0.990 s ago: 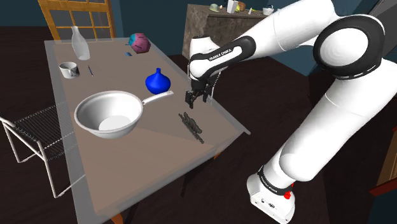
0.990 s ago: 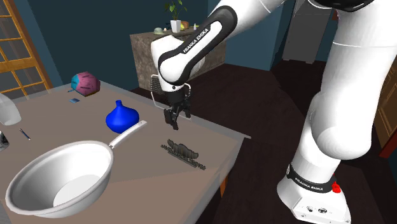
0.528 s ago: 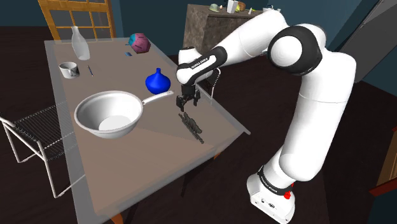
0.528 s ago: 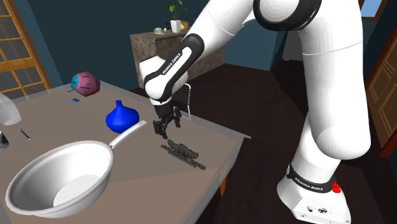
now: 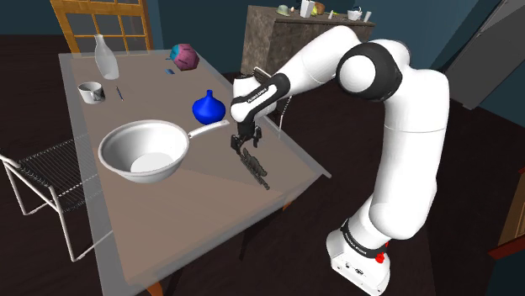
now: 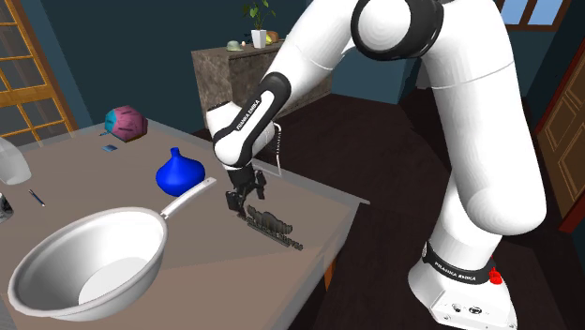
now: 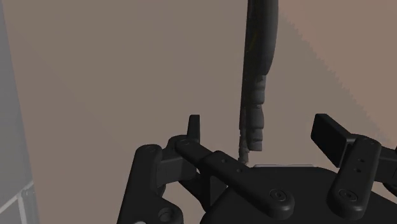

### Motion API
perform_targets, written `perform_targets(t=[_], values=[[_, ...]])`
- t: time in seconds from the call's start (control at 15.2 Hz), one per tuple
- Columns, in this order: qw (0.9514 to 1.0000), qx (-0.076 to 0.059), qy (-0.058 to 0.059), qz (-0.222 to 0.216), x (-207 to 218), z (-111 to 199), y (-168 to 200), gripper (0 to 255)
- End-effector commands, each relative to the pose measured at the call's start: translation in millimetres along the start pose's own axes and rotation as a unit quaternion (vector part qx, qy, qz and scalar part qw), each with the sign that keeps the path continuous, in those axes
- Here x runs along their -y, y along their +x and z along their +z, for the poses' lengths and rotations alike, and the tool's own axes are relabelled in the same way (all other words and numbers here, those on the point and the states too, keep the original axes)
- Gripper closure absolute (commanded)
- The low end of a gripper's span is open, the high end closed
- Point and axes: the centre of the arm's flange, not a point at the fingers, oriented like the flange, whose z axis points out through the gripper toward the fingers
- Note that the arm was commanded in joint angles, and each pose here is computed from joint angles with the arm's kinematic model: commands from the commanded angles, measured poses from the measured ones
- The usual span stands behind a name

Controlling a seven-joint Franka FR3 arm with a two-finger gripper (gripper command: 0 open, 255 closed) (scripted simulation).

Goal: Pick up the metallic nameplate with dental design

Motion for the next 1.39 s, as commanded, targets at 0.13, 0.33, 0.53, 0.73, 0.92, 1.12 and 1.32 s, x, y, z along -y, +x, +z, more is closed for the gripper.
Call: perform_targets(t=[0.13,0.33,0.53,0.73,0.92,1.12,1.32], values=[[1.0,0.0,0.0,0.0,0.7,5.3,1.2,255],[1.0,0.0,0.0,0.0,0.6,5.3,1.2,255],[1.0,0.0,0.0,0.0,0.6,5.3,1.2,255],[1.0,0.0,0.0,0.0,1.1,5.4,1.8,255],[1.0,0.0,0.0,0.0,0.0,-10.1,-1.2,255],[1.0,0.0,0.0,0.0,-1.1,-25.6,-4.1,255],[1.0,0.0,0.0,0.0,-2.2,-41.2,-7.1,255]])
